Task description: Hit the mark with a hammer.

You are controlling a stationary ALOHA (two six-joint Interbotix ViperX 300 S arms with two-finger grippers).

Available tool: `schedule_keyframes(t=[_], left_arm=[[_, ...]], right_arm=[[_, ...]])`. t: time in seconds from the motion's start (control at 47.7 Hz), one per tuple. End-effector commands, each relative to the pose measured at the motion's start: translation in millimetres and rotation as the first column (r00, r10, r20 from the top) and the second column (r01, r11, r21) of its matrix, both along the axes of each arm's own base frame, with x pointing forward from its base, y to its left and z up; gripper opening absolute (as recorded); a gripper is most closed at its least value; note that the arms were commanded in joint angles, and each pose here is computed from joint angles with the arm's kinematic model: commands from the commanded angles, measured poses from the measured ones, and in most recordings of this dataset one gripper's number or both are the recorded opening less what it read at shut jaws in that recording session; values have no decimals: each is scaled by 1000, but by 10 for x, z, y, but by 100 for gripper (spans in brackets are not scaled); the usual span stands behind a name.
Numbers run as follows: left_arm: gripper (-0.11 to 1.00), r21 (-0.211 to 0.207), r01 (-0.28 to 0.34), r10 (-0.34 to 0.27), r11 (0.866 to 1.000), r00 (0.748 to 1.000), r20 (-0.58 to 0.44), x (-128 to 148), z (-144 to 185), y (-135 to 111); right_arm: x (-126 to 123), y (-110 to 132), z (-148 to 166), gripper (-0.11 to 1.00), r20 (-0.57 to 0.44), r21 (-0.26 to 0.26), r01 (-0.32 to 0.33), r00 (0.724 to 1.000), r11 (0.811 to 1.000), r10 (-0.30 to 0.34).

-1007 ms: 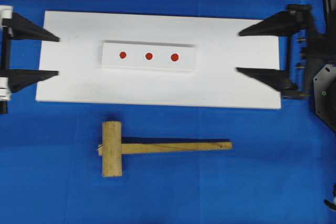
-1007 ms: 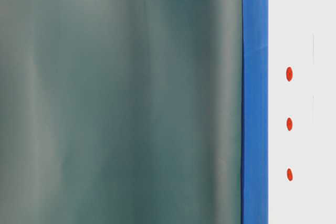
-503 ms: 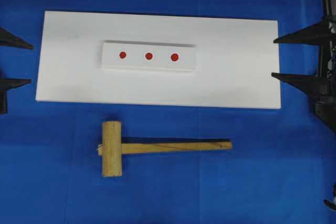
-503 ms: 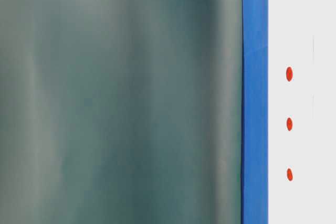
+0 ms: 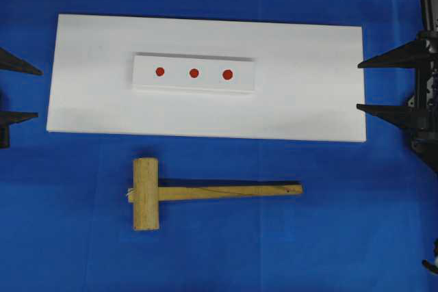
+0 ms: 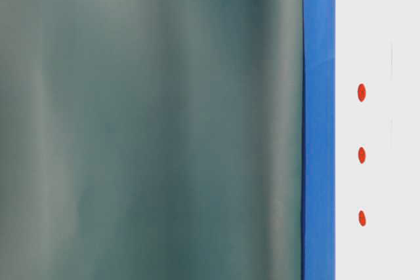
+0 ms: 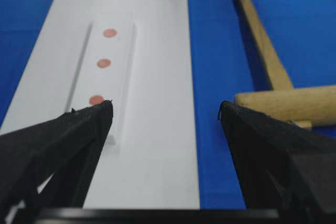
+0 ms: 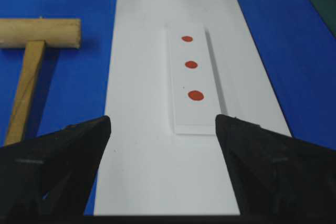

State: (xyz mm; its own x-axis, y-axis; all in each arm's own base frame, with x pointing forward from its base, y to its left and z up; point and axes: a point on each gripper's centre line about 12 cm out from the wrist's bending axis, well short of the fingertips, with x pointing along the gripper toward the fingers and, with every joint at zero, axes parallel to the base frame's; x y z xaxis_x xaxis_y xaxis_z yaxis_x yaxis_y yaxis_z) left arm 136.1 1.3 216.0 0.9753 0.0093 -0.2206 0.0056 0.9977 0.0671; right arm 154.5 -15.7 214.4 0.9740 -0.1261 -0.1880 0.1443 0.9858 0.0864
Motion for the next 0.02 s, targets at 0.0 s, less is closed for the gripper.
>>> schedule_keyframes(t=[0.0], left_arm=[[80, 3, 2, -2, 1000, 1000, 20, 0, 52, -1]], right_arm=[[15, -6, 41, 76, 6, 2, 5, 1000, 1000, -5]])
